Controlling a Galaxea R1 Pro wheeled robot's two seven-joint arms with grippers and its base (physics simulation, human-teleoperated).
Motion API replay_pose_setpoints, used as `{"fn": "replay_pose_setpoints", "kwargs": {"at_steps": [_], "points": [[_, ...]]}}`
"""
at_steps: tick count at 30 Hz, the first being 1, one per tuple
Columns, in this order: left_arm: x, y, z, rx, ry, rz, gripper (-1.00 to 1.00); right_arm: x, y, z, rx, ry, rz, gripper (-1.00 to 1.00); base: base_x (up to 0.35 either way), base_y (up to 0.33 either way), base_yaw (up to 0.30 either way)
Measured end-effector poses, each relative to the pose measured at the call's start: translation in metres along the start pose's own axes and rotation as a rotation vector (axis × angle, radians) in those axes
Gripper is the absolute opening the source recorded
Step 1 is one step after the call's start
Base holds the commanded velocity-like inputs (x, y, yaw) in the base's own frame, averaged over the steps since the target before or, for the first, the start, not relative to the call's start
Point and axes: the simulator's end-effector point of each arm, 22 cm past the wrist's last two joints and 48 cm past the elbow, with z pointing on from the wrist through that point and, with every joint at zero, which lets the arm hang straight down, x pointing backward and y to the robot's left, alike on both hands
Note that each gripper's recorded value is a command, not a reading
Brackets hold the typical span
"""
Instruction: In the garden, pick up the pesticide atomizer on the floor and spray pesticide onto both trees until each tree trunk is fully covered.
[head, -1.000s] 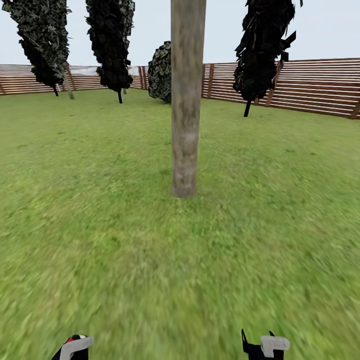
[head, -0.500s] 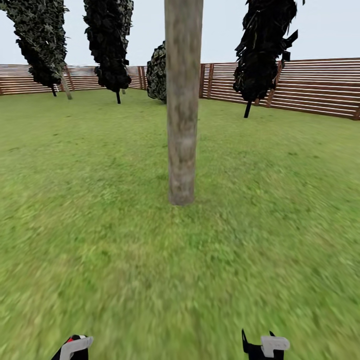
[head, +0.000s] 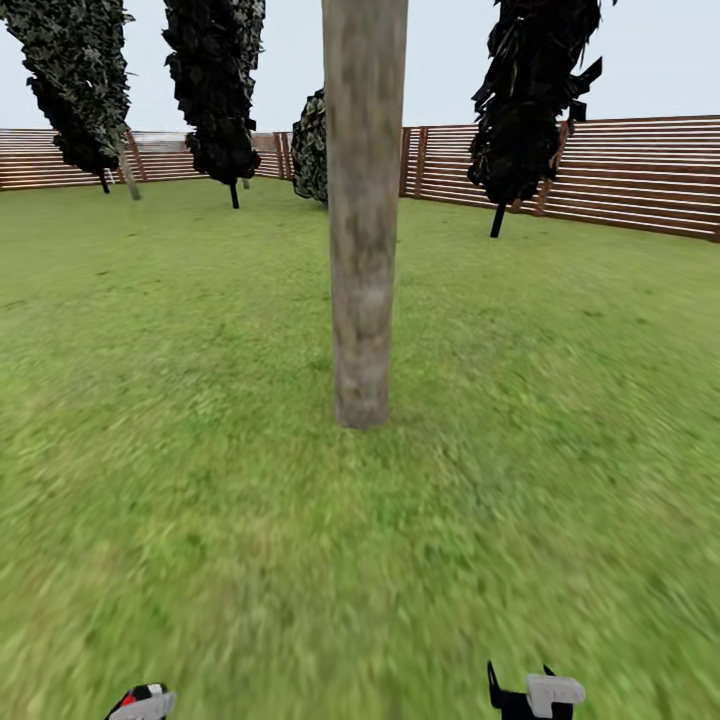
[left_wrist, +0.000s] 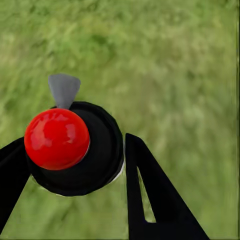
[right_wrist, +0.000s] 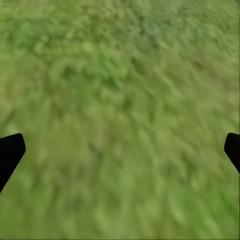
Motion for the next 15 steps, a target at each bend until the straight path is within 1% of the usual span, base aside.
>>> {"fn": "replay_pose_setpoints", "kwargs": {"at_steps": [3,4,13,15], "points": [[-0.002,-0.003,-0.001,0.004,-0.010,-0.003,-1.00,0.014,-0.001,-0.007,0.001,0.032,-0.004,1.00,0.335,0.000,0.000],[-0.002,-0.003,-0.001,0.003,-0.011,-0.003,-1.00,0.015,-0.001,-0.007,0.000,0.034,-0.005,1.00,0.335,0.000,0.000],[-0.002,0.001,-0.001,0.000,-0.012,0.000,-1.00,0.015,0.001,-0.009,-0.005,0.027,-0.004,1.00,0.335,0.000,0.000],[0.000,-0.002,-0.002,0.006,-0.010,0.001,-1.00,0.014,0.001,-0.009,-0.006,0.024,-0.003,1.00,0.335,-0.003,0.000]]}}
